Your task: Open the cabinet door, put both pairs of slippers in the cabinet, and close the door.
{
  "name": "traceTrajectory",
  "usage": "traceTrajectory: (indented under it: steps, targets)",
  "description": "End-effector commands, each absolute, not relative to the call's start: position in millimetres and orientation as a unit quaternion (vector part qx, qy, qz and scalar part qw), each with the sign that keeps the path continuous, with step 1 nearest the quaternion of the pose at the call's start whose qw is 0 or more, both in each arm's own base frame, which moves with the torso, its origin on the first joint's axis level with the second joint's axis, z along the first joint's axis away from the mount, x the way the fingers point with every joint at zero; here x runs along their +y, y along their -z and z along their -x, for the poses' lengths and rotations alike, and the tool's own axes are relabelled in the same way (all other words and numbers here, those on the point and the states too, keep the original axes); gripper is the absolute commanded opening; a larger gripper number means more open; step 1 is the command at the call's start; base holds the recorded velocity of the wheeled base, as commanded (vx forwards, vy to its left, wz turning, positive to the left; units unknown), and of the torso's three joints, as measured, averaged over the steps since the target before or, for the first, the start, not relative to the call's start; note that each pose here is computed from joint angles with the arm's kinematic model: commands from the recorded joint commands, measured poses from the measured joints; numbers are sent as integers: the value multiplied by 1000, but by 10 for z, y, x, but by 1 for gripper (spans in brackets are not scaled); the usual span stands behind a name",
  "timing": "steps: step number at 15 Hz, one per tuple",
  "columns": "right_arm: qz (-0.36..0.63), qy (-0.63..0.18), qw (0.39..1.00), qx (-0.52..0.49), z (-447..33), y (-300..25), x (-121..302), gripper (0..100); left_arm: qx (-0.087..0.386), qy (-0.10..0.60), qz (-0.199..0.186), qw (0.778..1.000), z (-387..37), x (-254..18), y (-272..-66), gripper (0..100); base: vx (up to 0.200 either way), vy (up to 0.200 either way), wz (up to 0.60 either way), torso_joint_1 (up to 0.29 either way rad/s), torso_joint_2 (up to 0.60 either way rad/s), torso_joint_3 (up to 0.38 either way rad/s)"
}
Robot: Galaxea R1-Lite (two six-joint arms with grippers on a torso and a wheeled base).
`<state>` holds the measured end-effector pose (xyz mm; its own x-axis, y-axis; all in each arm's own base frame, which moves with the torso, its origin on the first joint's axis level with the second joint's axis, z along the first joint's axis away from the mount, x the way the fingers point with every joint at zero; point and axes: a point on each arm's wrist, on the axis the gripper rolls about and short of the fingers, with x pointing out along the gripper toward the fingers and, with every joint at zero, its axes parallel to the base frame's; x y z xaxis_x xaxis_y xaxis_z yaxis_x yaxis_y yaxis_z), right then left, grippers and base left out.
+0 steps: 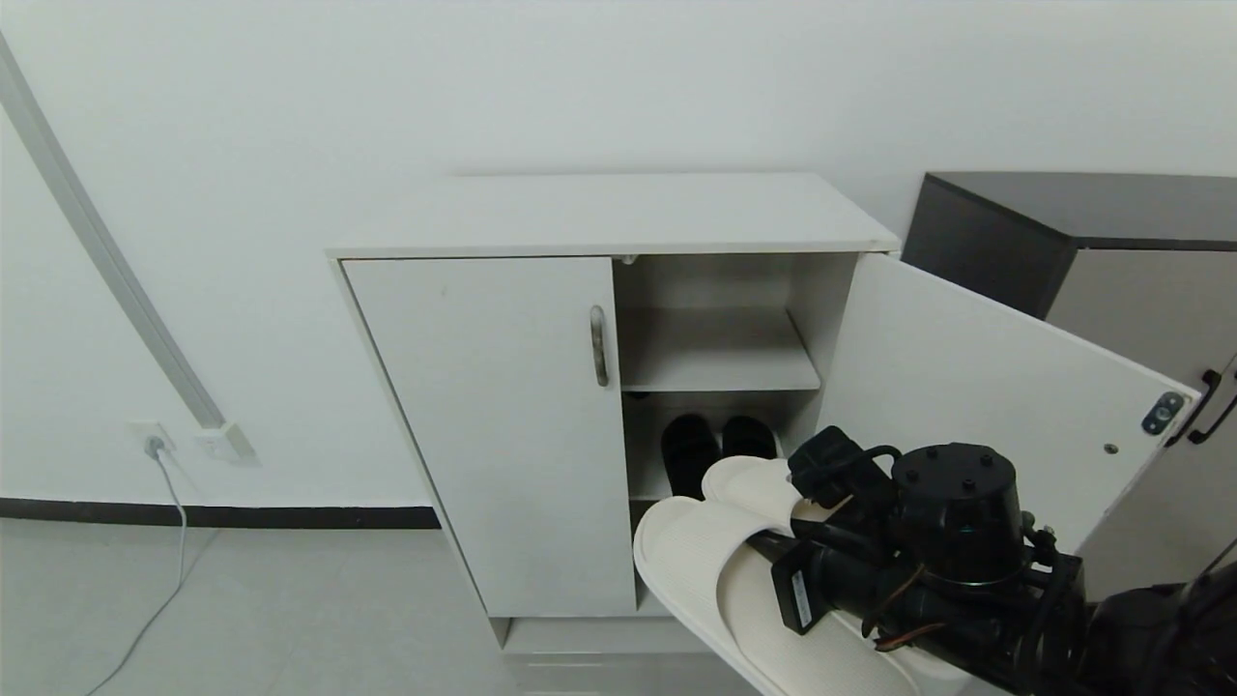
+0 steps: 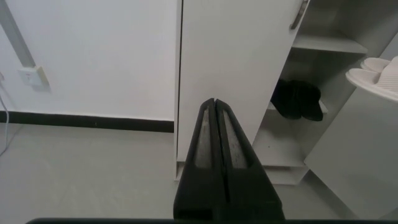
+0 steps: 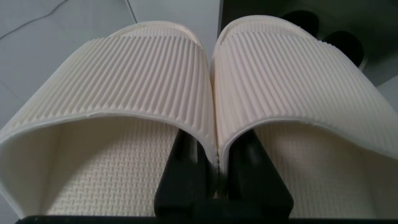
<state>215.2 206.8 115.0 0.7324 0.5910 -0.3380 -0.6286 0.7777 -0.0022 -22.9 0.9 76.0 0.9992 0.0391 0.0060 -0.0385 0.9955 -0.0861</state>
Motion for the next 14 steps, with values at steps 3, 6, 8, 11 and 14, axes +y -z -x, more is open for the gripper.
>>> traceTrajectory:
  steps: [3, 6, 8, 11, 14]
  targets:
    - [59, -330, 929, 157, -2131, -1154, 2070, 0, -3, -21, 50, 999, 228, 9, -760, 0, 0, 0, 0, -126, 460, 341]
    - [54, -332, 930, 145, -2129, -1109, 2075, 0, -4, -21, 54, 998, 229, 10, -764, 0, 0, 0, 0, -98, 453, 356]
    - [54, -332, 930, 145, -2134, -1098, 2079, 0, -4, -21, 54, 998, 229, 9, -764, 0, 0, 0, 0, -56, 454, 378]
    - [54, -332, 930, 145, -2140, -1095, 2086, 0, -4, -20, 54, 998, 229, 9, -764, 0, 0, 0, 0, -25, 406, 378]
    - [53, -333, 930, 144, -2144, -1102, 2089, 0, -4, -20, 54, 998, 229, 9, -764, 0, 0, 0, 0, 1, 116, 111]
